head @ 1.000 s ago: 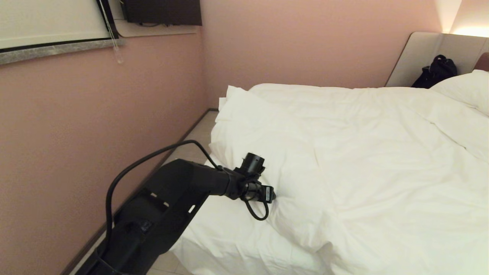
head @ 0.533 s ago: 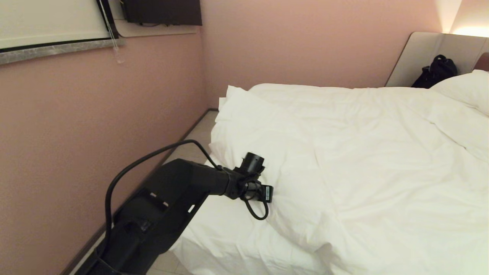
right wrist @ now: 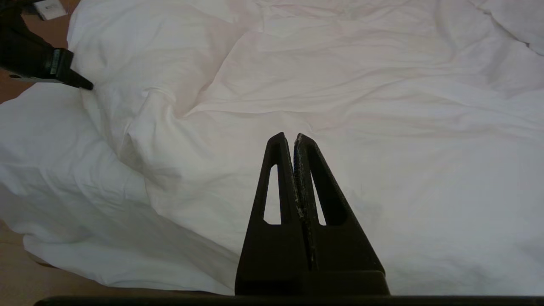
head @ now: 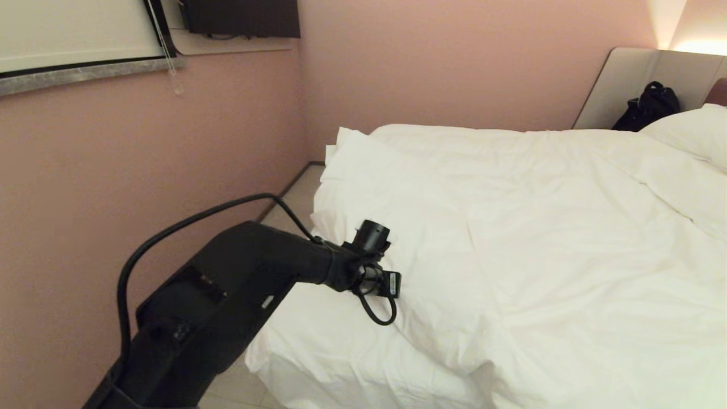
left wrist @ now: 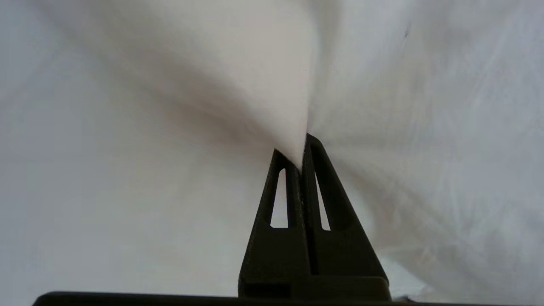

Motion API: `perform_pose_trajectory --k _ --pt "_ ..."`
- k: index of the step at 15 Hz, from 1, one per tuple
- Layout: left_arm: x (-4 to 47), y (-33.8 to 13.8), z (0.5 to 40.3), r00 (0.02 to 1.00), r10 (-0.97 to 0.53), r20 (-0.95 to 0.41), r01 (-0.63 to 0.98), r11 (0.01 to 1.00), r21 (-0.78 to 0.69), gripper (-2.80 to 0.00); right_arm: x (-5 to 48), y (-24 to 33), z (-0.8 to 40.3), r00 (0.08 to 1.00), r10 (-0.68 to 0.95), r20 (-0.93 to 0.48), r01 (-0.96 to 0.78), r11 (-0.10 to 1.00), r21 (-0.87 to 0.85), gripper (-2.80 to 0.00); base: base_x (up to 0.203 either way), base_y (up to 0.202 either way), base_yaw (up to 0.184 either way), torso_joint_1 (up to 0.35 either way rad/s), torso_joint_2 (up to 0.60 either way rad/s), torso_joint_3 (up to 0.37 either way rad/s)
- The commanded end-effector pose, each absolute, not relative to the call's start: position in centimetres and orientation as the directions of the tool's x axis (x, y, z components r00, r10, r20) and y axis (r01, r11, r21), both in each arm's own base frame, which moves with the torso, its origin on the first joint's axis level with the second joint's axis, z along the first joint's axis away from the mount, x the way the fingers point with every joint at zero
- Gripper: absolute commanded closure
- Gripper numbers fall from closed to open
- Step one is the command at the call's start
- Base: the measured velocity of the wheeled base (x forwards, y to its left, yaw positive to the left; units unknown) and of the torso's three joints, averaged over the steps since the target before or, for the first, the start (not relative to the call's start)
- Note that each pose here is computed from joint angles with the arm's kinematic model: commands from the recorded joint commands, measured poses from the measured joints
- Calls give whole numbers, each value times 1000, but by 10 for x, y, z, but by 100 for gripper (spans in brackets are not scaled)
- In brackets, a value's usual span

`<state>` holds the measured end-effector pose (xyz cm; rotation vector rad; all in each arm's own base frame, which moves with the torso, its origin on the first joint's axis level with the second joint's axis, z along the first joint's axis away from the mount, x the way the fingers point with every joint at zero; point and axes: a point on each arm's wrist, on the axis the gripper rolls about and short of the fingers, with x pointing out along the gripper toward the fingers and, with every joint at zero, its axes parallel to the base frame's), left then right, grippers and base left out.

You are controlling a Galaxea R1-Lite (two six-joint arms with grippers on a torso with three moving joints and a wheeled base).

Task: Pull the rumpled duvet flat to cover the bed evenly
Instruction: Flatten the corners of the folded blanket

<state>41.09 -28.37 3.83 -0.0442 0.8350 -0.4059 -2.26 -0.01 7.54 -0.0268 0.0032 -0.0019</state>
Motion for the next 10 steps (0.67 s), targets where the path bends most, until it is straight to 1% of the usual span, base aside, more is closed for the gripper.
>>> perform_pose_trajectory --k 1,4,10 --pt "399 -274 67 633 -342 -694 310 934 -177 0 -23 0 75 1000 -2 -3 1 1000 -28 0 0 0 0 0 0 0" --pt "383 -259 87 646 -313 -696 283 945 -163 0 -23 0 75 1000 -2 -3 1 1000 -28 0 0 0 0 0 0 0" --pt "348 -234 117 641 -300 -706 224 954 -202 0 -23 0 75 1000 -2 -3 1 1000 -28 0 0 0 0 0 0 0"
